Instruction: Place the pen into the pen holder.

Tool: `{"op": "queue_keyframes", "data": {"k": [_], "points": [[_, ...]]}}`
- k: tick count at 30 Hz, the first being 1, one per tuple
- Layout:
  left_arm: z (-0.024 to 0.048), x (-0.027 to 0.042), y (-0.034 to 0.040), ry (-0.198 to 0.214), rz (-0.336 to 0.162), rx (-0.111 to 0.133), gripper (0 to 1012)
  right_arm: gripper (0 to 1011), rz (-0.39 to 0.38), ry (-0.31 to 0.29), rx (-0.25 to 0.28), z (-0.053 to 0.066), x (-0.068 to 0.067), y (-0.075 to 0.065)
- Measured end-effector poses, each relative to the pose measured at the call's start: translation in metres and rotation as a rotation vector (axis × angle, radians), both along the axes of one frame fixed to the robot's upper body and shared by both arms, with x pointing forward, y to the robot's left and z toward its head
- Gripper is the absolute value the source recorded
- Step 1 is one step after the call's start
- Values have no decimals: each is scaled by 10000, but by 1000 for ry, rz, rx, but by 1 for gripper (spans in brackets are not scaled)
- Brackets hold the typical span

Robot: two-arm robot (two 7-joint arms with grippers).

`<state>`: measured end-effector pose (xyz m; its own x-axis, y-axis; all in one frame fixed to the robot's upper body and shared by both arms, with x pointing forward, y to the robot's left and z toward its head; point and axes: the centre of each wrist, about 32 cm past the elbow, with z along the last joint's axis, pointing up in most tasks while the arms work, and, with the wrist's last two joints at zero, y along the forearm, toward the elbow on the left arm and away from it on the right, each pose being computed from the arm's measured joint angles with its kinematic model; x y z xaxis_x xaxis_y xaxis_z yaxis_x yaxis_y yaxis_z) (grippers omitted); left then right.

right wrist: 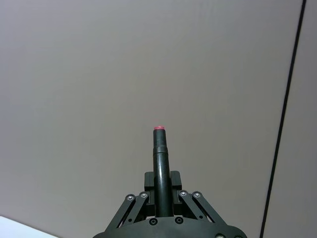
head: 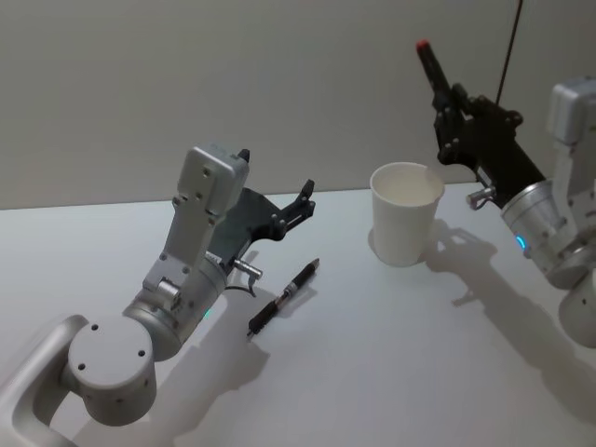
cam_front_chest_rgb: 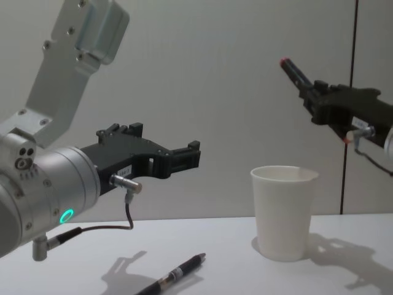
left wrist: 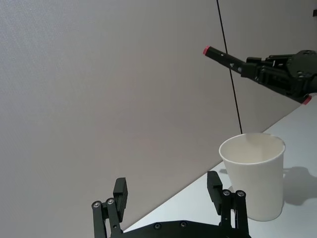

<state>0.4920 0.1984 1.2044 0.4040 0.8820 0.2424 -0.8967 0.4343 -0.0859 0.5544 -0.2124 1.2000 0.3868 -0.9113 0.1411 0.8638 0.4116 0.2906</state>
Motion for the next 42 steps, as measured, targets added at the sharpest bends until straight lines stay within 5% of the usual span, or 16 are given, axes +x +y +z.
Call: {"op": "queue_keyframes", "data": {"k": [18, 42], "points": [[0, 0, 0, 0, 0, 0, 1001, 172, 59, -64, -28, -181, 232, 148], [0, 0, 0, 0, 0, 0, 1001, 172, 102, -59, -37, -393, 303, 292]]}}
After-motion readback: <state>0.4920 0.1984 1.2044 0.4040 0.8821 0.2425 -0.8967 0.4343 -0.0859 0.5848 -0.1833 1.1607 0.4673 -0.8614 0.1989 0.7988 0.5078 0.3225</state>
